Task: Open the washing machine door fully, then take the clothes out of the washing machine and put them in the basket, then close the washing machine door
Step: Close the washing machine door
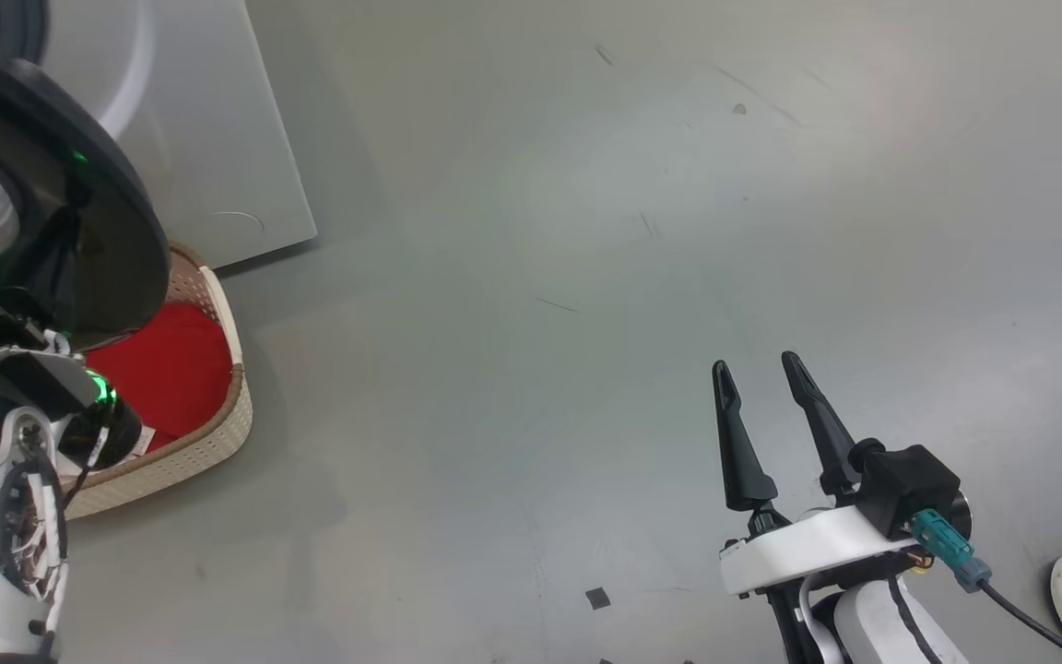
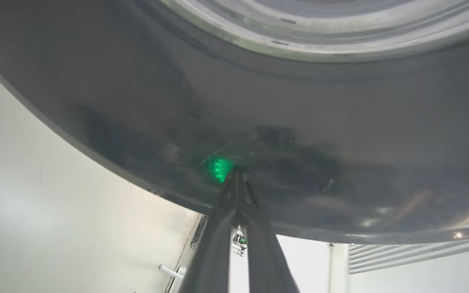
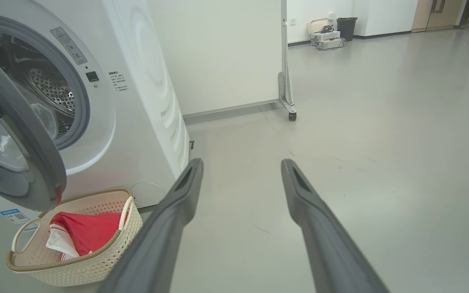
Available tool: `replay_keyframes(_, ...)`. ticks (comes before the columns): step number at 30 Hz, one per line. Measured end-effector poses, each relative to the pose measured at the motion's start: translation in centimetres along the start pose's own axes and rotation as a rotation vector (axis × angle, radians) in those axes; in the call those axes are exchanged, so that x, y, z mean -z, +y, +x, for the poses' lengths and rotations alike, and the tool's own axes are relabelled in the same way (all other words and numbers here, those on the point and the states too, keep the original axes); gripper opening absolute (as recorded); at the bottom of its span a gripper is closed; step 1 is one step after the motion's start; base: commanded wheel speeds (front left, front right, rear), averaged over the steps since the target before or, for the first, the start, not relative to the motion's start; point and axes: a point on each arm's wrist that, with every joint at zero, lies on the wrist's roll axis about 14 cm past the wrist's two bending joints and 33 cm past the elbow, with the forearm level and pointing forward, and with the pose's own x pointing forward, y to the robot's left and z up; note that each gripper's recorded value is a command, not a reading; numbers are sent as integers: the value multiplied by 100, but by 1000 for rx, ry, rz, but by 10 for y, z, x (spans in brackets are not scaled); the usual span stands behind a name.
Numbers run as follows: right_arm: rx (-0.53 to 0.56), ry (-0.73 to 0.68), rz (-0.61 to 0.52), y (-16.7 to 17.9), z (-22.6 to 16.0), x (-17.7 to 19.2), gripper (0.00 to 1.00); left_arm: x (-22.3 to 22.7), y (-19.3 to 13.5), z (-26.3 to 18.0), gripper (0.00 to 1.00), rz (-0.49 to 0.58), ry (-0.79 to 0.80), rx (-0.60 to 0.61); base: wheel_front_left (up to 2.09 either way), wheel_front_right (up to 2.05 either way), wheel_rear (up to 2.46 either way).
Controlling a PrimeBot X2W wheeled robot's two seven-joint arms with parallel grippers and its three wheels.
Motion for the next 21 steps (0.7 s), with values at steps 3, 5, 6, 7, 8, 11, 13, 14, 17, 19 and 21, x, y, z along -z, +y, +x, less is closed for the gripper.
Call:
replay_keyframes(3,-18,-5,-8,5,3,-1,100,1,2,-6,0,16,15,-9,0,0,0)
replay_keyframes(5,-33,-7,-11,9,5,-1,100,3,1,-11,0,45,37,-6,0,0,0)
replay_keyframes(6,-42,-8,-12,11,7,-1,100,4,1,-14,0,73,43,-9,0,0,0)
replay_keyframes(7,-50,-10,-14,13,8,-1,100,5,2,-17,0,103,50,-14,0,0,0)
replay_keyframes(8,-55,-12,-14,15,9,-2,100,5,3,-21,0,122,59,-15,0,0,0)
replay_keyframes(11,-88,-20,-23,23,14,-3,100,1,5,-39,0,188,63,-17,0,0,0)
replay_keyframes(13,-113,-24,-25,29,16,-3,100,-5,4,-51,0,249,56,-15,0,0,0)
replay_keyframes(14,-128,-25,-25,33,17,-3,100,-8,5,-57,0,290,56,-17,0,0,0)
replay_keyframes(17,-165,-32,-21,42,20,-5,100,-20,8,-77,0,416,36,-37,0,0,0)
replay_keyframes(19,-190,-36,-18,50,22,-6,100,-25,10,-90,0,482,27,-36,0,0,0)
replay_keyframes(21,-217,-43,-21,57,23,-7,100,-29,8,-103,0,552,12,-28,0,0,0)
